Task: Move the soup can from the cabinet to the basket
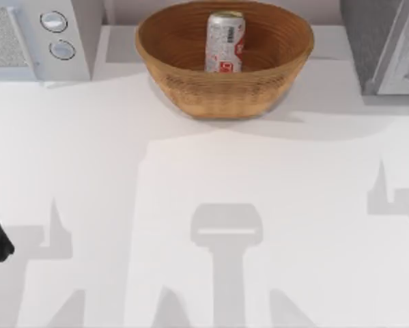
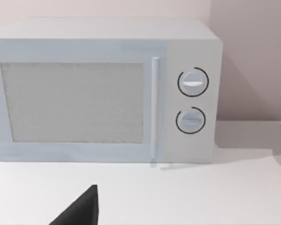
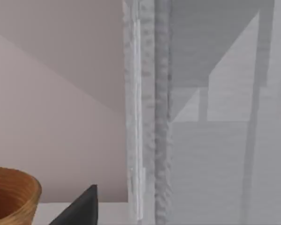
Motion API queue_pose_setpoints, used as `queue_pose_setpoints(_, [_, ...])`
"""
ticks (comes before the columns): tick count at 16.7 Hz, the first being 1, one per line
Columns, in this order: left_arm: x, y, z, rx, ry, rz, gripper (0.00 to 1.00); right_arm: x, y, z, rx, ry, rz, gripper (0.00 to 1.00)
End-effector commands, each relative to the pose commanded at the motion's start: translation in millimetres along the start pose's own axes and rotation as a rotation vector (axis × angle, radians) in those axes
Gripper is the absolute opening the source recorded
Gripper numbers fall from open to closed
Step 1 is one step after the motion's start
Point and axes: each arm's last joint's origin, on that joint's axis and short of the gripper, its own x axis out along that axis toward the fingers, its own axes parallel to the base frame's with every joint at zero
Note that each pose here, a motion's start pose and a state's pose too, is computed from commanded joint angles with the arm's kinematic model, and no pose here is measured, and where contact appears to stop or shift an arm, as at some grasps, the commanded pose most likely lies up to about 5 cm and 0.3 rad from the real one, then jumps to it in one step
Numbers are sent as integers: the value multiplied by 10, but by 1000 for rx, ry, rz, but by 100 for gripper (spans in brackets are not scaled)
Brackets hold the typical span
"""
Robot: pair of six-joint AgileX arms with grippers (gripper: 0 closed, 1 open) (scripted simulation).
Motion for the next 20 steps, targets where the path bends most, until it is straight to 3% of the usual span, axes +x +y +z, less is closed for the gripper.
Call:
queue_pose_setpoints(4, [0,0,0,0,0,0,100,-231,-111,-658,-11,54,4,100])
queue_pose_setpoints(7, [0,0,0,0,0,0,100,-269,-144,-921,-13,84,6,100])
queue_pose_setpoints(14, [0,0,0,0,0,0,100,-263,-153,-927,-13,83,8,100])
queue_pose_setpoints(20, [0,0,0,0,0,0,100,-79,-355,-648,-29,31,6,100])
